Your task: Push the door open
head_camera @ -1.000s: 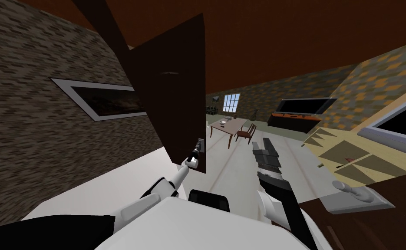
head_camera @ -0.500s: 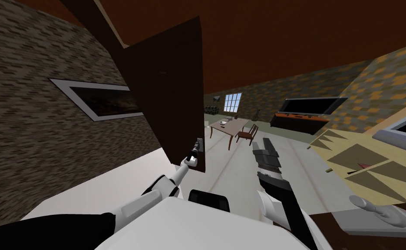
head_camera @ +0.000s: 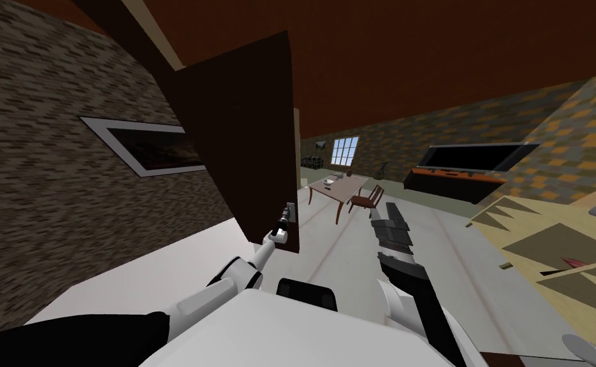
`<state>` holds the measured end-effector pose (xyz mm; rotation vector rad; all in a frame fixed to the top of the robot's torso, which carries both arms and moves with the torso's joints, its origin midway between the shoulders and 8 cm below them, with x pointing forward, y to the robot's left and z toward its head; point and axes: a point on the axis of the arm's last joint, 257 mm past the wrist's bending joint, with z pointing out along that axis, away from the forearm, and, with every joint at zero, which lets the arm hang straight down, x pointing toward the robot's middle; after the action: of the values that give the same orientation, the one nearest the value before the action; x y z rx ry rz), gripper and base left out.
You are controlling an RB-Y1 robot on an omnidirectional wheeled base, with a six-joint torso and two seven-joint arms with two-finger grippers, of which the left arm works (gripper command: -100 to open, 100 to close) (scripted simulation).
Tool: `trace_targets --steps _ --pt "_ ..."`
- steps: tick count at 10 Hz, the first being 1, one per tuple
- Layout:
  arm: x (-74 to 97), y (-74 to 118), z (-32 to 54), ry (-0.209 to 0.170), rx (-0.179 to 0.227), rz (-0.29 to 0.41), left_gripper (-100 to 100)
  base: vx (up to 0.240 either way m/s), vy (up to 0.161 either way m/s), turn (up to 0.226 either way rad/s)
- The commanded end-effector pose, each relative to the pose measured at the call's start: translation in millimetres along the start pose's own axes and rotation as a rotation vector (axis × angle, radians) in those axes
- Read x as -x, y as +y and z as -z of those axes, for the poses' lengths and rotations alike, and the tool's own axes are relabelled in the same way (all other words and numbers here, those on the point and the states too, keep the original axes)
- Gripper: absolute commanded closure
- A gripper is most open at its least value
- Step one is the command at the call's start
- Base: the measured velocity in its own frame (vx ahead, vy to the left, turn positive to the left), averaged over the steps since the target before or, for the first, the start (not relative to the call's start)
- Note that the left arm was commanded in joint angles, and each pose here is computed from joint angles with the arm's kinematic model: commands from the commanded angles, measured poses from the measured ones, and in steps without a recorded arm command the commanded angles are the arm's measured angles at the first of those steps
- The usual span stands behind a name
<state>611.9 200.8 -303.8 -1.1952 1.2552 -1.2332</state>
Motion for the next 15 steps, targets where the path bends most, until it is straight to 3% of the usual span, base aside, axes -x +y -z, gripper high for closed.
trace_targets --steps 1,4,7,8,15 --pt "20.2 -7.1 -1.0 -0.033 -0.015 -0.002 100 0.149 -0.168 0.056" --pt "37.5 -7.4 -1.3 -0.067 -0.015 0.002 100 0.171 -0.167 0.088" --pt "44.3 -4.1 0.3 -0.080 -0.008 0.000 100 0.115 -0.109 0.053" --pt "56.7 -6.4 0.0 -0.101 -0.013 0.001 100 0.116 -0.069 0.050" --pt "98.8 -6.6 4.0 -0.178 -0.013 0.003 100 0.170 -0.105 0.058"
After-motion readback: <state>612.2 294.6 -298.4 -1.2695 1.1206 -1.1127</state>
